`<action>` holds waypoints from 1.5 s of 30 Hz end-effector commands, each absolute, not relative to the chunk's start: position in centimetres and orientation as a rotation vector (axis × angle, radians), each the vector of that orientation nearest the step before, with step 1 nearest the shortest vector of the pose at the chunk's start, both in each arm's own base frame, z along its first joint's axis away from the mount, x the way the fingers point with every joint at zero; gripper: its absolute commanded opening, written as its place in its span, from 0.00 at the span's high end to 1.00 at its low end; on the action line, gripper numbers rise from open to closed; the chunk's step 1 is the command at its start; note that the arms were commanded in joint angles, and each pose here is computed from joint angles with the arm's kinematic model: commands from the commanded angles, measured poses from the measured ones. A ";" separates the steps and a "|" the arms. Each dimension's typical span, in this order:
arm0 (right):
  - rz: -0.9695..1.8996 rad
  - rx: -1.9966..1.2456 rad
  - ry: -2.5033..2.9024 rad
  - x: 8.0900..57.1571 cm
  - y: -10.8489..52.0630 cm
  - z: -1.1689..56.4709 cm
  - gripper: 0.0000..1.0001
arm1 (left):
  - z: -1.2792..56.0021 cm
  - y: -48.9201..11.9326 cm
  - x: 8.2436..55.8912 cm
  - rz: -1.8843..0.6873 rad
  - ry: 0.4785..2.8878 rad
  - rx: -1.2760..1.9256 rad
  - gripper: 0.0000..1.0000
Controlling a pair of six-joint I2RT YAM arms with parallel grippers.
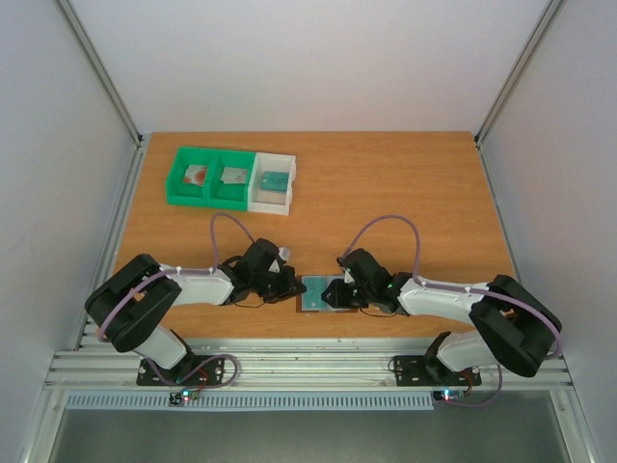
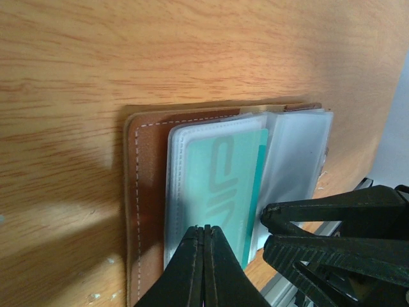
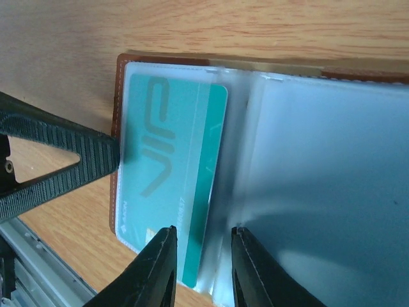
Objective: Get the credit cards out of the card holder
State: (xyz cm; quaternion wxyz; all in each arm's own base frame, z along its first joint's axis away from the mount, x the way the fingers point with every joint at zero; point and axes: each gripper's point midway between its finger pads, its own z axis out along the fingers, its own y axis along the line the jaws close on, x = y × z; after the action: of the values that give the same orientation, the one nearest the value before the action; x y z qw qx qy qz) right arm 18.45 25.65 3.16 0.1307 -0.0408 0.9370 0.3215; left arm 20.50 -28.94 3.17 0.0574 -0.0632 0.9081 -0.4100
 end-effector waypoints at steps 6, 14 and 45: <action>1.013 -0.098 2.680 19.7 27.4 3.3 0.80 | 1.2 -27.7 20.1 -1.160 2.785 -0.187 1.00; 1.057 -0.072 2.677 19.6 27.0 2.7 0.95 | 0.9 -27.0 20.2 -1.084 2.798 -0.180 0.96; 1.272 0.044 2.606 20.0 25.4 3.9 0.95 | 0.5 -27.6 20.1 -1.113 2.812 -0.135 1.00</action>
State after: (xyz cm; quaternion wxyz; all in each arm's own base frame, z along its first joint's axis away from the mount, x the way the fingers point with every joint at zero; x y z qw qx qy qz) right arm 20.22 25.24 3.74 0.1320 0.0105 0.8969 0.4220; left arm 20.31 -28.04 1.82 0.0622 -0.0472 0.9205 -0.3829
